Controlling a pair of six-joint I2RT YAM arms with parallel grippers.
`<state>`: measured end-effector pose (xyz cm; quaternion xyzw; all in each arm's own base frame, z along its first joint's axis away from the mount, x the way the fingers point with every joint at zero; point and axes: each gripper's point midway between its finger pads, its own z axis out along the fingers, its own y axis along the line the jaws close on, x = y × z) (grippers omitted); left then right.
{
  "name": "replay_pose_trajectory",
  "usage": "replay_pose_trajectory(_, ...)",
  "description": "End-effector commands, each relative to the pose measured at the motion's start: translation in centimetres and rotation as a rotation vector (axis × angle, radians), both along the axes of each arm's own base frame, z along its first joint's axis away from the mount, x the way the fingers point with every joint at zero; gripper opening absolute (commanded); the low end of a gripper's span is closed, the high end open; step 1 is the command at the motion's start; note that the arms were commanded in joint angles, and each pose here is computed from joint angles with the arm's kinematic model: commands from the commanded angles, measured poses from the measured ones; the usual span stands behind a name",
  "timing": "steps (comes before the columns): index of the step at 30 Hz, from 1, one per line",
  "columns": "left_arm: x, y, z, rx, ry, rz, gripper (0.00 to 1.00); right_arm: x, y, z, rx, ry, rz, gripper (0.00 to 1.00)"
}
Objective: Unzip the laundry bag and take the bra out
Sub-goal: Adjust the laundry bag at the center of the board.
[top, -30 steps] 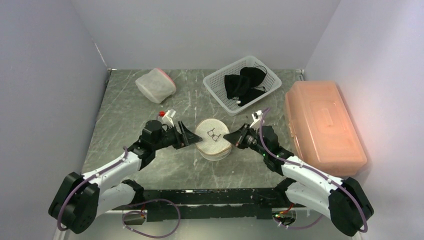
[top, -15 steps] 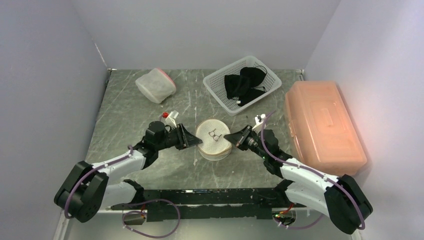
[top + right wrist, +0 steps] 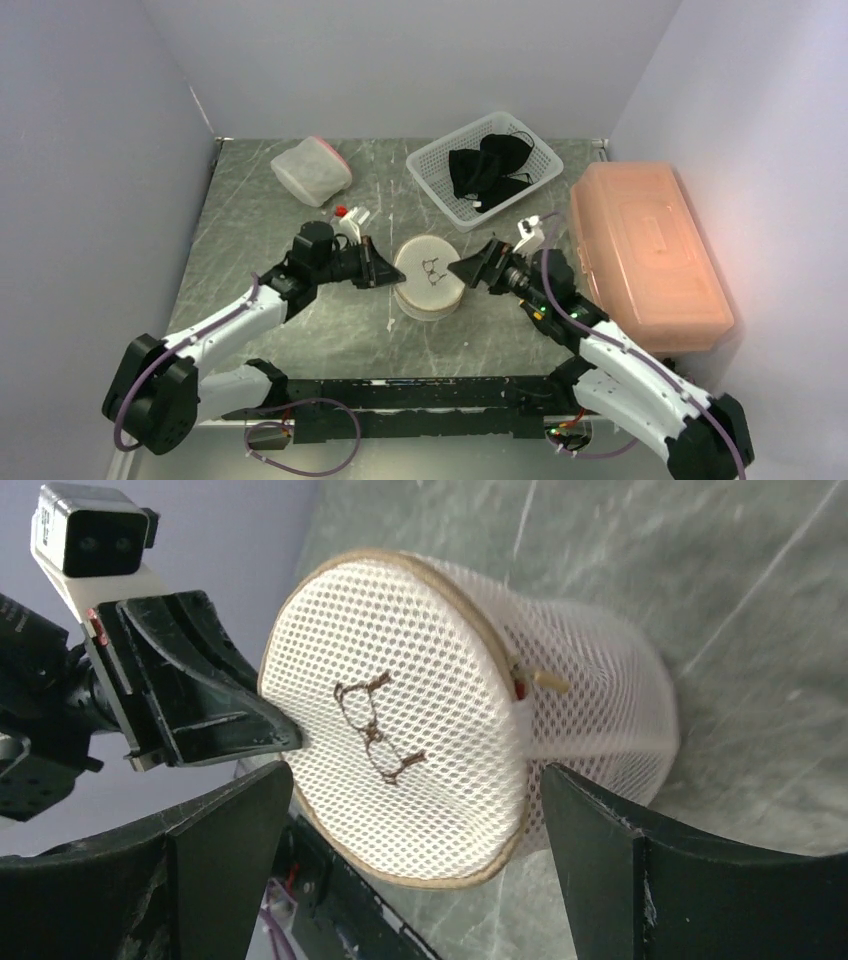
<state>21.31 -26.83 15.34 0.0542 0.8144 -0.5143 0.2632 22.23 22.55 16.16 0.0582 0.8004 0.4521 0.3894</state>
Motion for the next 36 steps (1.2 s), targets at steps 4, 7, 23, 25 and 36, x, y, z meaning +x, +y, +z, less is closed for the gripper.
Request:
replay_pose_trajectory(4,-2.4,-0.4,7.8,0.054,-0.22,-0.297,0.03,-0.2,-3.7,6.7,-0.096,-0.187,0.02,1.0)
replay_pose_trajectory(7,-4.4,-0.1,9.5,0.077,-0.307,-0.486,0.03,-0.9,-3.5,8.5,-0.086,-0.223,0.087,1.0)
replay_pose_trajectory(23,-6.5,-0.2,10.3,-0.002,-0.556,-0.79,0.03,-5.7,-0.1,10.1,-0.025,-0.32,0.441,0.92)
replay_pose_trajectory(25,-6.5,-0.2,10.1,0.002,-0.562,-0.789,0.03,-6.0,0.2,9.8,-0.017,-0.311,0.464,0.88)
replay_pose_trajectory(36,-6.5,-0.4,8.7,-0.005,-0.572,-0.786,0.03,-6.2,1.6,7.9,-0.05,-0.218,0.532,0.77)
